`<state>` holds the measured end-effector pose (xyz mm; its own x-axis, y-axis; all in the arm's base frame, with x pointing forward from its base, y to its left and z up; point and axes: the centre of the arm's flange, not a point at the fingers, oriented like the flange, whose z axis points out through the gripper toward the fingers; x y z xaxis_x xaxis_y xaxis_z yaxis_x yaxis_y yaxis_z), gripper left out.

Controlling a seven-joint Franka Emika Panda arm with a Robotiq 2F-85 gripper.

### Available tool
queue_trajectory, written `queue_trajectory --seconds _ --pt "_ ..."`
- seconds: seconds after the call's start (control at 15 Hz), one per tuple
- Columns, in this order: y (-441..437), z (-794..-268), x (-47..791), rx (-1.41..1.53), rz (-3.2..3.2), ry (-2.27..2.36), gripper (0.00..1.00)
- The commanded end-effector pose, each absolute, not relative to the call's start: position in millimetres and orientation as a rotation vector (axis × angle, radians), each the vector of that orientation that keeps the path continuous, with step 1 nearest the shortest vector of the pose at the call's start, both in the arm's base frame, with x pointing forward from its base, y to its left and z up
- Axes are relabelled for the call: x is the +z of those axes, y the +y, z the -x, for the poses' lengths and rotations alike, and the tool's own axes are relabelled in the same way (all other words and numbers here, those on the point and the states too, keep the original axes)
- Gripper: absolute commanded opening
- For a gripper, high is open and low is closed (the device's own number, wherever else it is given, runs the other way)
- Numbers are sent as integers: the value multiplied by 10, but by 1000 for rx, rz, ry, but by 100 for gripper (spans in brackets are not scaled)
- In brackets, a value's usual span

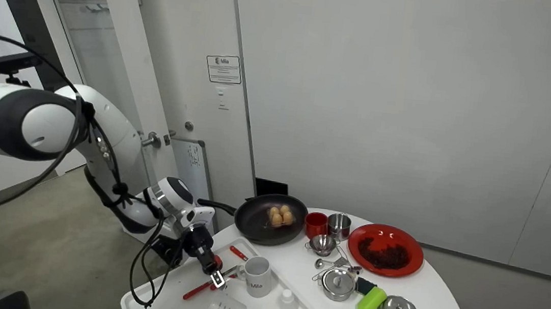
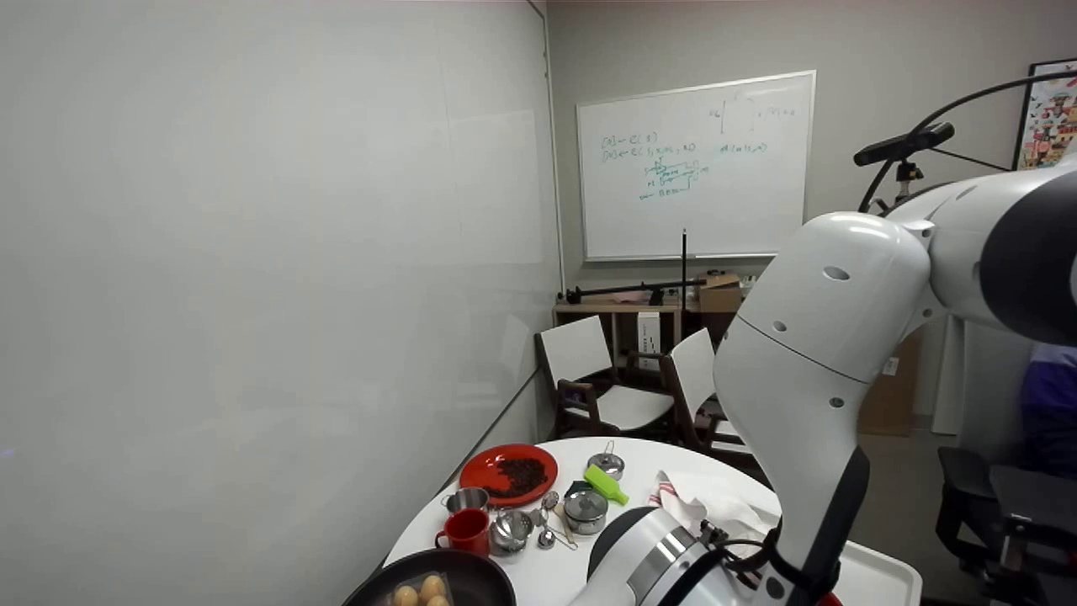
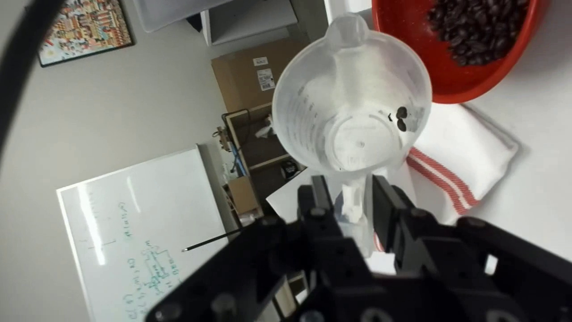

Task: Empty the contents in the clear jar

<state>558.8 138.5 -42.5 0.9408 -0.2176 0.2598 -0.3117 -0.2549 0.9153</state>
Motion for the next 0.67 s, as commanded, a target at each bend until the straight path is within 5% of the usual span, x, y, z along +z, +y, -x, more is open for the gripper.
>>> queue_trajectory --seconds 0.0,0.6 --pt "1337 -5493 -258 4 -1974 -237 9" --pt "1464 -5437 -57 -122 -2289 113 9"
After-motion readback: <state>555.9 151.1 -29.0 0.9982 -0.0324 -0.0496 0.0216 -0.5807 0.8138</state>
